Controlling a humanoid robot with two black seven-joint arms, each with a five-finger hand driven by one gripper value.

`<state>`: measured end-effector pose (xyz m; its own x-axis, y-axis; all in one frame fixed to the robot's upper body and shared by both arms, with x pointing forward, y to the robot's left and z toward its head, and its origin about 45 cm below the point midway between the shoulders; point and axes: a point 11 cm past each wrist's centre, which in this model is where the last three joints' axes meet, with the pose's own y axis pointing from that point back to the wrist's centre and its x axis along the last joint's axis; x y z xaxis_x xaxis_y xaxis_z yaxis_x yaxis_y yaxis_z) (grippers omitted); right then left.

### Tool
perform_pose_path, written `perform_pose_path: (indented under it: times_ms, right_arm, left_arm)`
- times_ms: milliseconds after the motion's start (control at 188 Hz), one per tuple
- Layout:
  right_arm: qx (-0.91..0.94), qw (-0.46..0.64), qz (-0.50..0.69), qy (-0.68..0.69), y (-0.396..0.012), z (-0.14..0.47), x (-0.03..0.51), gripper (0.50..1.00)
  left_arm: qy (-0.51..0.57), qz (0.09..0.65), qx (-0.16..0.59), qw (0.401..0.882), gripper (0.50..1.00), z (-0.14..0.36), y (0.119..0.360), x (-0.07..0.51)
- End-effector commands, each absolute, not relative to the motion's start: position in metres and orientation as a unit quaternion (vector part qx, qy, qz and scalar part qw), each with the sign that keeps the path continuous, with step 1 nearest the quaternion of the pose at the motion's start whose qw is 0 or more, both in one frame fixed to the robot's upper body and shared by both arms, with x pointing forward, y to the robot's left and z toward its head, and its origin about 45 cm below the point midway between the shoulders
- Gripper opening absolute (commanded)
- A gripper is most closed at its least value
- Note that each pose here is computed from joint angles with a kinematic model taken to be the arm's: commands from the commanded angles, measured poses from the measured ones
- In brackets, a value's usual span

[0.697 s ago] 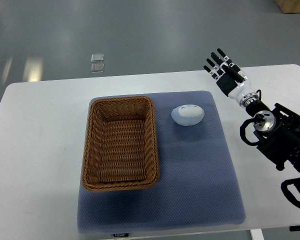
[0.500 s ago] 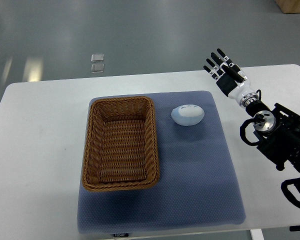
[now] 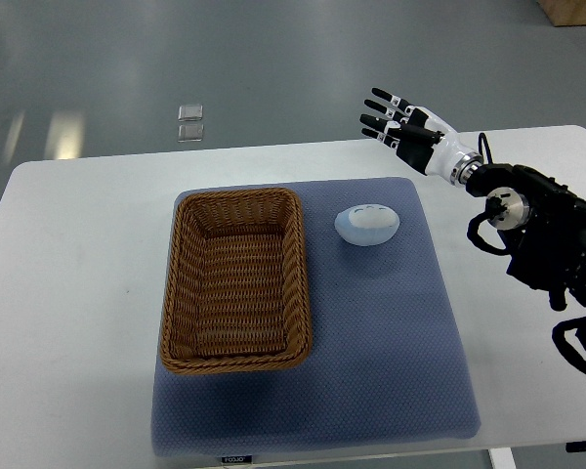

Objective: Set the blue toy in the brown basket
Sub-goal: 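Swing the right hand over the white-and-blue toy and lower it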

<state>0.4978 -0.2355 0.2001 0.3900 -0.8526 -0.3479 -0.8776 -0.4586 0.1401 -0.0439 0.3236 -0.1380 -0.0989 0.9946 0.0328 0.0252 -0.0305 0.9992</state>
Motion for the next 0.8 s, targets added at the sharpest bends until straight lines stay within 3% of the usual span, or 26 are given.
perform_pose_path:
  times_ms: [0,170,383,793]
  right_arm:
    - [-0.864,-0.063,0.109,0.488,-0.23,0.222,0.508,0.924]
    - [-0.877,-0.217,-0.033,0.428,-0.222,0.266,0.524,0.924]
    - [-0.865,-0.334,-0.146,0.344,-0.202,0.3,0.529,0.926]
    - [-0.856,-0.45,-0.234,0.095,-0.173,0.273,0.453,0.924]
  left_arm:
    - [0.524,0.524,0.486,0.464,1.0,-0.138,0.32,-0.043]
    - [0.523,0.524,0.486,0.464,1.0,-0.138,0.32,-0.042]
    - [0.522,0.523,0.487,0.465,1.0,-0.138,0.32,-0.041]
    - [0.521,0.525,0.485,0.467,1.0,-0.138,0.321,-0.037]
